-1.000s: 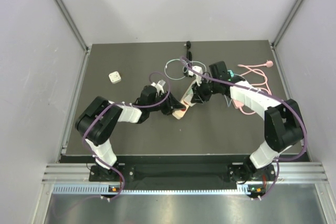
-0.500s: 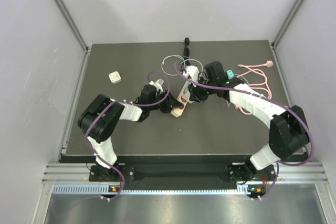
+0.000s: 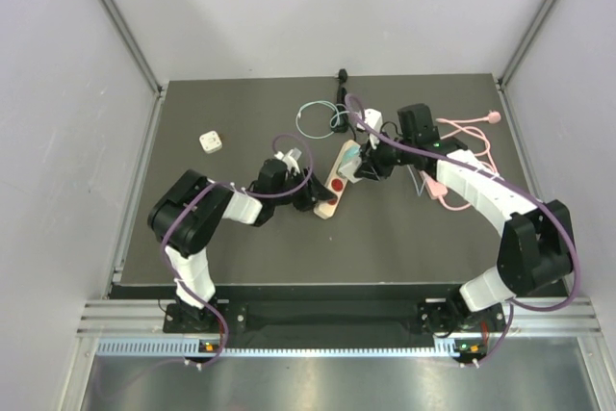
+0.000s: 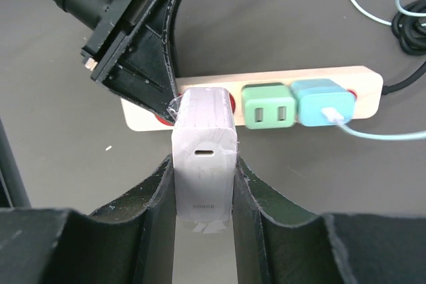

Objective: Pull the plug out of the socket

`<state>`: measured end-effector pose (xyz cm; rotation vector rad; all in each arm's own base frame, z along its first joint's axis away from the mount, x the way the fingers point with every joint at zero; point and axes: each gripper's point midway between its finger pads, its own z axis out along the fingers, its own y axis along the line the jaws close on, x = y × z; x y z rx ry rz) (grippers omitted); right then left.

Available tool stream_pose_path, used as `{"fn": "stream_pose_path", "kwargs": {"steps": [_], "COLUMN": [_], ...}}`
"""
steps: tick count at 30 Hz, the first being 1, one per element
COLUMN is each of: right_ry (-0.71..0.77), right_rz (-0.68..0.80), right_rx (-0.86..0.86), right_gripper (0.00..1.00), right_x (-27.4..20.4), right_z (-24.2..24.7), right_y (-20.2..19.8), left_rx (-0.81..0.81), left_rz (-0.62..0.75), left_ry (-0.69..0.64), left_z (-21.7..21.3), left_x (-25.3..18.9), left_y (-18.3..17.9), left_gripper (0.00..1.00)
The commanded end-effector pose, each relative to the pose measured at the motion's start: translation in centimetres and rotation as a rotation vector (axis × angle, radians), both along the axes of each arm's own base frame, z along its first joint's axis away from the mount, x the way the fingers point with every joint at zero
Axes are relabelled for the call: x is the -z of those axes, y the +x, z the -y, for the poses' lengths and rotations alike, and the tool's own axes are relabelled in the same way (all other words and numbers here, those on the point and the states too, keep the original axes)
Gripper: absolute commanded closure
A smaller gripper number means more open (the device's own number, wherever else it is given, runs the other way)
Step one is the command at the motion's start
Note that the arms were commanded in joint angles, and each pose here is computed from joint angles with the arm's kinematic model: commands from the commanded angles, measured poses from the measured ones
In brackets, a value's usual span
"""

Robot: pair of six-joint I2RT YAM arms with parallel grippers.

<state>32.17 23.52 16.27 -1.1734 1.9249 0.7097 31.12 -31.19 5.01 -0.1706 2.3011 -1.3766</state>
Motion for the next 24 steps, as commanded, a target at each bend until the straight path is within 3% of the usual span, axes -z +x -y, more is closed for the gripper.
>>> {"fn": "stream_pose_path", "kwargs": {"steps": [1, 5, 13, 24], "right_ry": [0.102, 0.107, 0.110, 0.169], "right_rz": [0.072, 0.064, 0.062, 0.021], "right_rx": [-0.040, -0.041, -0.042, -0.140], "right_gripper": [1.00, 1.00, 1.00, 1.00], "right_x": [-3.5, -3.4, -3.3, -3.1], "right_z": [-0.6, -0.6, -0.5, -1.6], "right_y": [0.4, 0.3, 0.4, -1.2], "left_rx": [-0.027, -0.039, -0.104, -0.123], "left_rz": [-0.066, -0.052, -0.012, 0.323], "left_ry": [0.072, 0.124, 0.301, 0.476], "left_z": [-1.6, -2.4, -5.1, -8.9], "left_x": [2.0, 2.0, 2.6, -3.9], "left_y": [-1.1, -1.2, -0.6, 0.4], "left_gripper": [0.47, 0.38, 0.35, 0.30]}}
